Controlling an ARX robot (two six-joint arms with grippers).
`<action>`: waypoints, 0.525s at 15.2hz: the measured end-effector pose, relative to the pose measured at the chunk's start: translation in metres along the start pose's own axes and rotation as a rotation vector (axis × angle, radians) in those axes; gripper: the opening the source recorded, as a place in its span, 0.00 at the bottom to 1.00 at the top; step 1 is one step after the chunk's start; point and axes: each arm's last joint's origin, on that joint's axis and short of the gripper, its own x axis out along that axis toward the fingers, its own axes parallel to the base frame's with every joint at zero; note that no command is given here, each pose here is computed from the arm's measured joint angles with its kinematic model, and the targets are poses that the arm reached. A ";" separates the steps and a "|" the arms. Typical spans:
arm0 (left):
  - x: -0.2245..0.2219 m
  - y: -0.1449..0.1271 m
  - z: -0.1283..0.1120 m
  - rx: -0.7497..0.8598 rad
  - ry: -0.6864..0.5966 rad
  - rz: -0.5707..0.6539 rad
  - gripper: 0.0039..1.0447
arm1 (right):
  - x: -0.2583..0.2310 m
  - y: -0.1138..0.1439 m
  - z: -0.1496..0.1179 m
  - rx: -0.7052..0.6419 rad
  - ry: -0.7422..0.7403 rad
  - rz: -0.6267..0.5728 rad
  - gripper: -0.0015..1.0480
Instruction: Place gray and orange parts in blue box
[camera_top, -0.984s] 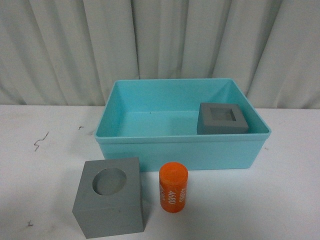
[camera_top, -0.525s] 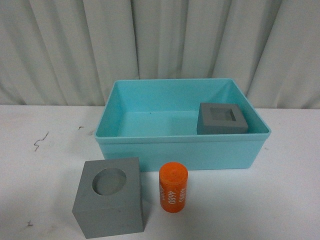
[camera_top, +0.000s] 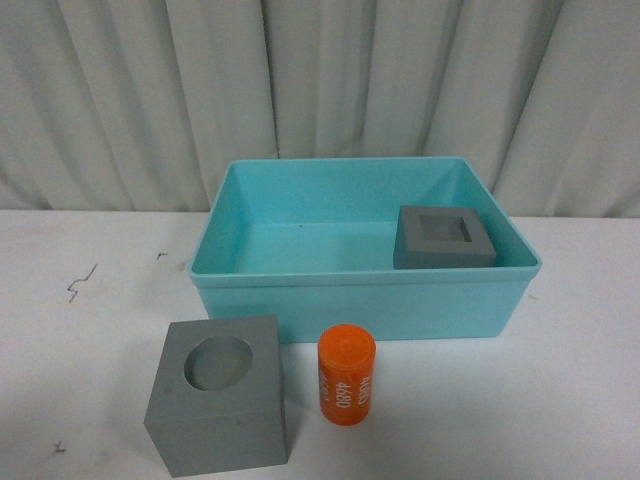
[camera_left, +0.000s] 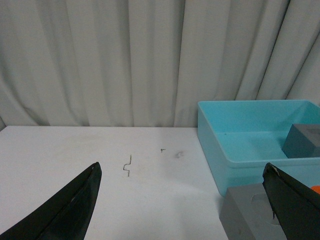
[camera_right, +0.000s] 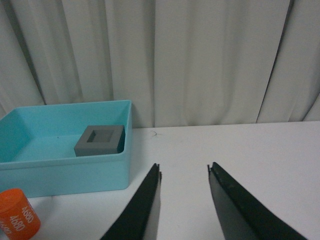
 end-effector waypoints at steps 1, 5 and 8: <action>0.000 0.000 0.000 0.000 0.000 0.000 0.94 | 0.000 0.000 0.000 0.000 0.000 0.000 0.42; 0.000 0.000 0.000 0.000 0.000 0.000 0.94 | 0.000 0.000 0.000 0.000 0.000 0.000 0.83; 0.000 0.000 -0.001 -0.010 0.050 -0.005 0.94 | 0.000 0.000 0.000 0.000 0.000 0.000 0.94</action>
